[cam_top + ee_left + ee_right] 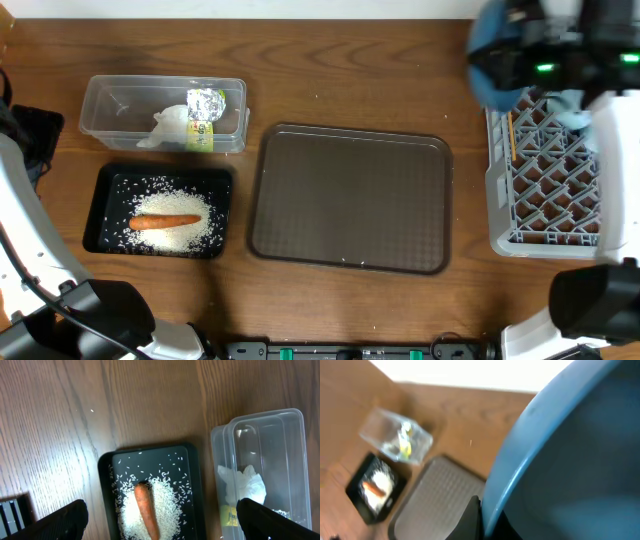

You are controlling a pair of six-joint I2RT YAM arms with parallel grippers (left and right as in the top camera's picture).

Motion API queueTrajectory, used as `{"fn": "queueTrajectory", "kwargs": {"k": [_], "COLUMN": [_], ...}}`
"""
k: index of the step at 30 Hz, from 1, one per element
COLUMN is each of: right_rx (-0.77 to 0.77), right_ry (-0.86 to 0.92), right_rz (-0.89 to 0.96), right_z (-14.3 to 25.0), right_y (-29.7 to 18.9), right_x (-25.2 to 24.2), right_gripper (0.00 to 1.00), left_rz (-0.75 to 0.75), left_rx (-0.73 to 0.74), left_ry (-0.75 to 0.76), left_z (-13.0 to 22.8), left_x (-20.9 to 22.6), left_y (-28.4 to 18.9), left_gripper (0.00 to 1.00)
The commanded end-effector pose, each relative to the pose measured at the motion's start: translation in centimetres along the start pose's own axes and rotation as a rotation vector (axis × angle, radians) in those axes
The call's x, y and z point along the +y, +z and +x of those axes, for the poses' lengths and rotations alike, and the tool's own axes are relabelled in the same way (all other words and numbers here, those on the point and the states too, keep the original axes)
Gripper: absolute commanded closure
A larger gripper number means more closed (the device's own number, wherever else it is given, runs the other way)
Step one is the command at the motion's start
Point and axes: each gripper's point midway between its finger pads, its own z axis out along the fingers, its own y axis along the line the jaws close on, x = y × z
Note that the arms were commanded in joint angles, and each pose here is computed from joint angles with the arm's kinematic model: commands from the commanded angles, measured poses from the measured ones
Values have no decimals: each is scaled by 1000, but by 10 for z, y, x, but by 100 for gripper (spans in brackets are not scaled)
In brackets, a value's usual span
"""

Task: Sort waste into correct bins and load items into the dishwasher rack
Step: 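Lift the light-blue bowl with the right gripper and carry it right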

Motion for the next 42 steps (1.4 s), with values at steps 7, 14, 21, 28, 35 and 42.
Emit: {"fn": "queueTrajectory", "kwargs": {"k": [7,14,21,28,35,42], "right_rx": [-283,-400,-462,-560,-603,-592], "right_ry": [-121,-205,-184,-185,-21,35], "right_rz": [-32,89,103,53,60,26], "right_z": [-48,-66,-70,-71,-50,-31], "right_y": [-80,-111,-115,-133,-140,-135], "right_x": [-58,-116,-164,-211,-269,-290], "right_gripper": [99,99,99,99,99,99], "left_rz": [-3,-3,-3,-3,-3,-3], "left_rx": [-2,-1,-1,-1,-1,-1], "left_ry": [-8,-8,-8,-8,-8,-8], "left_z": [-1,-1,-1,-1,-1,-1], "left_x": [1,1,1,1,1,1], "left_y": [0,0,0,0,0,0], "left_gripper": [2,2,2,2,2,2]}}
